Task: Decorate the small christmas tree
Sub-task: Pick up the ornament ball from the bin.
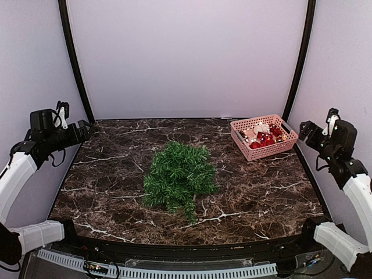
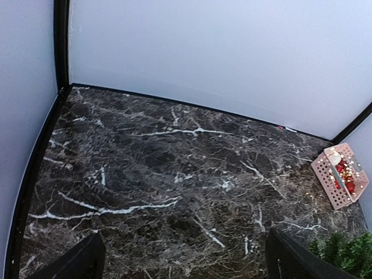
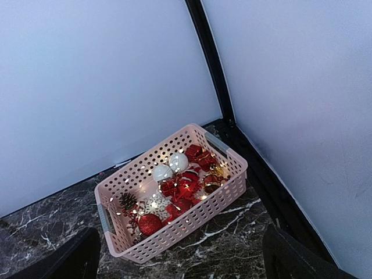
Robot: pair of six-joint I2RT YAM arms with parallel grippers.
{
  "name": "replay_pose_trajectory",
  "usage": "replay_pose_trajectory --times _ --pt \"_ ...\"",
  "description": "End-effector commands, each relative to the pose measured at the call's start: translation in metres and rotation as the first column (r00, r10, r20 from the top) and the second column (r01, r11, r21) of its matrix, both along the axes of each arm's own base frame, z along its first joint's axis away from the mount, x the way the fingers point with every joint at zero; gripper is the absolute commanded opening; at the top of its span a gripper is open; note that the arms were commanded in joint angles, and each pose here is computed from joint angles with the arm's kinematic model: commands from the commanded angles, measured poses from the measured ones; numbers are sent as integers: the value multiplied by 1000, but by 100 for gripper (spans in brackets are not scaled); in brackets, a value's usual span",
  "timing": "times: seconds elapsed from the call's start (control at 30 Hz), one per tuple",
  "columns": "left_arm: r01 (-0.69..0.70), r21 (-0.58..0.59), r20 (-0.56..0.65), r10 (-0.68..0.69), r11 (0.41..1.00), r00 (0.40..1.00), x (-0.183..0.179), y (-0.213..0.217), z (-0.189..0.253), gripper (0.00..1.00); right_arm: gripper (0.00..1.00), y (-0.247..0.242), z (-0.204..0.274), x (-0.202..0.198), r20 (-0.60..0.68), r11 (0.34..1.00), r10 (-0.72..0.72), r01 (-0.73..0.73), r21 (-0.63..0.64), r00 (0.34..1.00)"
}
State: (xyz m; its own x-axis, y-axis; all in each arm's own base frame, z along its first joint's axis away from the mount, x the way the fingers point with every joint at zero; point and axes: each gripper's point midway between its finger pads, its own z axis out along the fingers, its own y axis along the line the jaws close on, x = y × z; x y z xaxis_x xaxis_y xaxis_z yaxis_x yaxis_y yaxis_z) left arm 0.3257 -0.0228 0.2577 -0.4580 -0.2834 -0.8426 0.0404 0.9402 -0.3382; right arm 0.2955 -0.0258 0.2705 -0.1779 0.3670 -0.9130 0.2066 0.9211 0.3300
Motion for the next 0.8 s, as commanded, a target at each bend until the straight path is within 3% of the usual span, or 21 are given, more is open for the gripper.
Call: replay_pose_trajectory --times 0.0,0.17,0.57,0.77 --pt "159 -5 170 -155 987 973 6 -33 69 99 99 17 32 22 -8 996 89 -89 8 996" --pt "279 -18 244 -266 960 933 11 -65 87 99 99 14 16 68 -152 998 68 -64 27 986" --pt "242 -3 204 -236 970 950 5 -58 54 99 98 38 -45 181 -274 990 130 -108 92 953" --pt "218 2 176 -215 976 961 8 -53 46 99 92 36 -98 215 -363 994 96 -71 79 927"
